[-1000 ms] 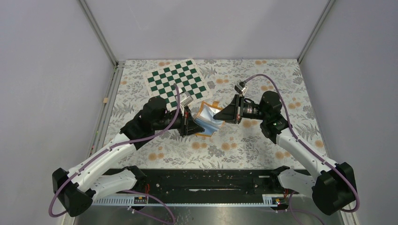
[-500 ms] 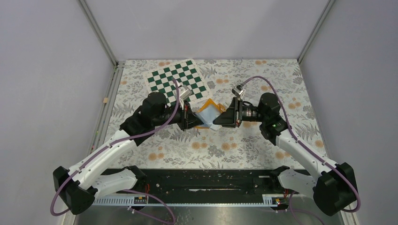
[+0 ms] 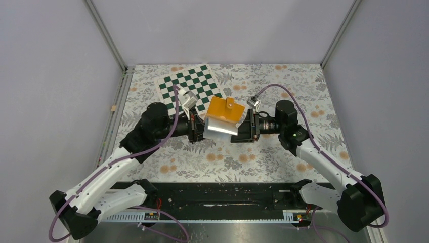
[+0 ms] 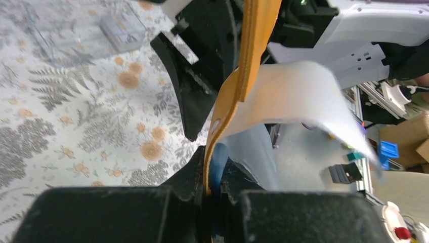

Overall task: Put the credit cards into the card holder
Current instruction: Open the card holder at the center of the board.

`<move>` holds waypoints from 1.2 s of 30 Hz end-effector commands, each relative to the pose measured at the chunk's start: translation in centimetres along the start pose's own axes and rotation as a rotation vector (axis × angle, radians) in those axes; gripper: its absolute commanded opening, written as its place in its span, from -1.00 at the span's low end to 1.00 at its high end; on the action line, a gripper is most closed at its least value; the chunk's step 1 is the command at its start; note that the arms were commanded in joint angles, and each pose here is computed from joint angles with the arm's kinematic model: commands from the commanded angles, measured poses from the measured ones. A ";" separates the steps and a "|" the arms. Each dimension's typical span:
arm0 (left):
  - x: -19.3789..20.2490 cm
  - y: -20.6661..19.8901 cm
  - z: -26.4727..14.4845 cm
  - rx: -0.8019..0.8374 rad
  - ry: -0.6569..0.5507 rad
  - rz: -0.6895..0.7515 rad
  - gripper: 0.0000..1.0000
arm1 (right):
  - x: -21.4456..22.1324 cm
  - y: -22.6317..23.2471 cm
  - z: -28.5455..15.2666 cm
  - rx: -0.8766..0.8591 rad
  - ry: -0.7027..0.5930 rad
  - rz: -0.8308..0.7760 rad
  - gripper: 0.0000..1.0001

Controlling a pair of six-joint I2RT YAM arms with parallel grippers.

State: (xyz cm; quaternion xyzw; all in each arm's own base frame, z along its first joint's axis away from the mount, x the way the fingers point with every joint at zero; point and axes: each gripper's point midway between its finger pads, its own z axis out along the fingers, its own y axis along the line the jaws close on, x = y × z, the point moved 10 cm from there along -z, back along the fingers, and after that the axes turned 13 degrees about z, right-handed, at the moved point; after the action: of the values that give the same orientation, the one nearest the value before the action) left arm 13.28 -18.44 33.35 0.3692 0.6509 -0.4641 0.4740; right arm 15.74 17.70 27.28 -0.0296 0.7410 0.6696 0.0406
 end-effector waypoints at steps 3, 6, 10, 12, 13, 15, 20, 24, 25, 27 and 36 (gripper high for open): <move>0.1 -0.4 0.8 0.086 0.110 -0.147 -1.00 | -0.2 2.2 -0.4 0.025 -0.002 -0.194 0.60; 0.7 -0.3 1.6 0.133 0.156 -0.237 -1.00 | -0.3 2.2 -0.5 0.072 -0.014 -0.224 0.63; 1.1 -0.1 2.4 0.163 0.161 -0.322 -1.00 | -0.4 1.5 -0.5 0.128 -0.034 -0.216 0.64; 1.3 0.0 2.6 0.173 0.171 -0.341 -1.00 | -0.6 1.3 -0.5 0.140 -0.053 -0.214 0.64; 1.4 0.0 2.6 0.180 0.178 -0.349 -1.00 | -0.7 1.1 -0.4 0.148 -0.068 -0.214 0.64; 1.7 0.0 2.6 0.187 0.192 -0.360 -1.00 | -0.8 1.0 -0.4 0.161 -0.089 -0.214 0.62; 2.5 0.0 2.6 0.204 0.232 -0.387 -1.00 | -1.1 1.4 -0.4 0.157 -0.124 -0.242 0.50; 3.0 0.1 2.7 0.204 0.248 -0.404 -1.00 | -1.2 2.3 -0.4 0.093 -0.175 -0.287 0.38; 3.0 0.1 2.7 0.204 0.248 -0.405 -1.00 | -1.2 2.5 -0.4 0.069 -0.185 -0.291 0.34; 3.1 0.2 2.8 0.201 0.245 -0.406 -1.00 | -1.1 2.7 -0.3 0.011 -0.202 -0.282 0.22; 2.8 0.6 3.5 0.200 0.209 -0.414 -1.00 | -1.5 1.9 0.6 -0.121 -0.176 -0.169 -0.53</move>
State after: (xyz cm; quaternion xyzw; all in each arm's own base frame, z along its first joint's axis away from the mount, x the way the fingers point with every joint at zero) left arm 13.67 -20.98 29.18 0.3060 0.7367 -0.5529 0.2408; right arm 16.88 18.04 28.04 -0.0240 0.7206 0.6738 0.1617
